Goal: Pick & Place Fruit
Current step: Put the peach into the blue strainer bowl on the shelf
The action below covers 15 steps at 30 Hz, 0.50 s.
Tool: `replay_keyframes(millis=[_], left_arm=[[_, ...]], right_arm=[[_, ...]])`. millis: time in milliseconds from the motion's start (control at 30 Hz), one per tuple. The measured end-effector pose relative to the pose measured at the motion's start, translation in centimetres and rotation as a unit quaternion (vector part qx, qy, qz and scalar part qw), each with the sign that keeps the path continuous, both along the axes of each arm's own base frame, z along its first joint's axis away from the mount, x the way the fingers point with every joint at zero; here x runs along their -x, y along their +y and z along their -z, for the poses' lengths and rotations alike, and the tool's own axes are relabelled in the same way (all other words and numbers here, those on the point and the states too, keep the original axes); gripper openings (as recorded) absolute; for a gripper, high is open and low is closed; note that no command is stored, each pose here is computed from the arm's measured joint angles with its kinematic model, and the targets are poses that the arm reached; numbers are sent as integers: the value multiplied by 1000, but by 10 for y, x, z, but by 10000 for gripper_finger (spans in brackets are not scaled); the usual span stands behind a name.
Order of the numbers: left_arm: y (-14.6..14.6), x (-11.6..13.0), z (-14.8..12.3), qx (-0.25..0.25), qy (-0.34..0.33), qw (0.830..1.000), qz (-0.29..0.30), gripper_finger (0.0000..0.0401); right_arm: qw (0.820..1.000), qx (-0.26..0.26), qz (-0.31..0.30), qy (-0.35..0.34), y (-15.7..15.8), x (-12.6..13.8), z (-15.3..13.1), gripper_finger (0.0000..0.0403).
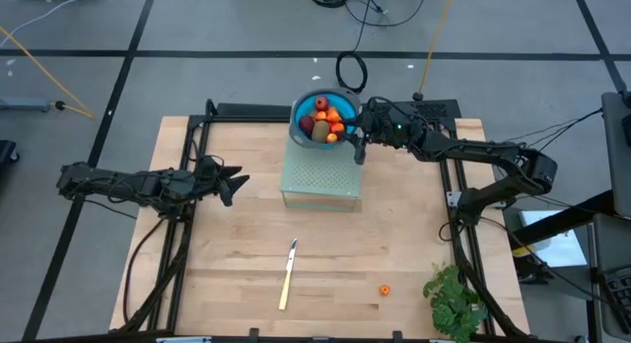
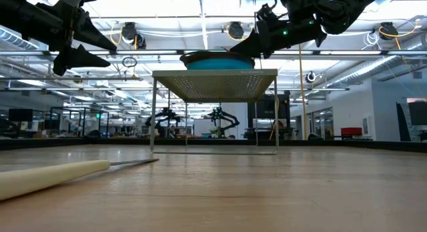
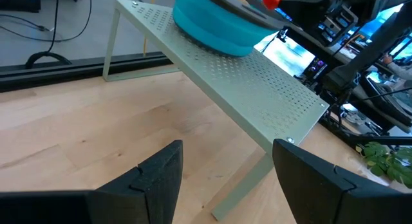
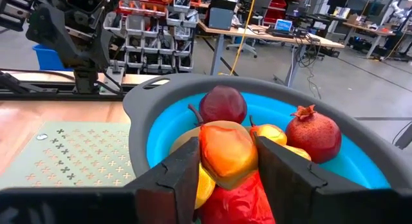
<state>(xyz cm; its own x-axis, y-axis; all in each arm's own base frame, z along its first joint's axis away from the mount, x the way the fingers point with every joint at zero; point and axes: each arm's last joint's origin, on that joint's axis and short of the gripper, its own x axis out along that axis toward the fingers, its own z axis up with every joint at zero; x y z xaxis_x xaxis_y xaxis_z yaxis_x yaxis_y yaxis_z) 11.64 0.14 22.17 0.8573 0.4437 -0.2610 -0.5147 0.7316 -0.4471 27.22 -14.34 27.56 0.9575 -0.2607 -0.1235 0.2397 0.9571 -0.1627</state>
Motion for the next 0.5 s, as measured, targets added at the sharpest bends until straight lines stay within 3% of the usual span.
replay_keyframes(millis=[267, 500], left_arm=[[0, 0, 0, 0, 0, 1000, 0, 241], [0, 0, 0, 2, -1, 1000, -1, 241]], right_arm=[[1000, -18, 3, -5, 0, 0, 0, 183], [999, 5, -13, -47, 13, 4, -19, 183]])
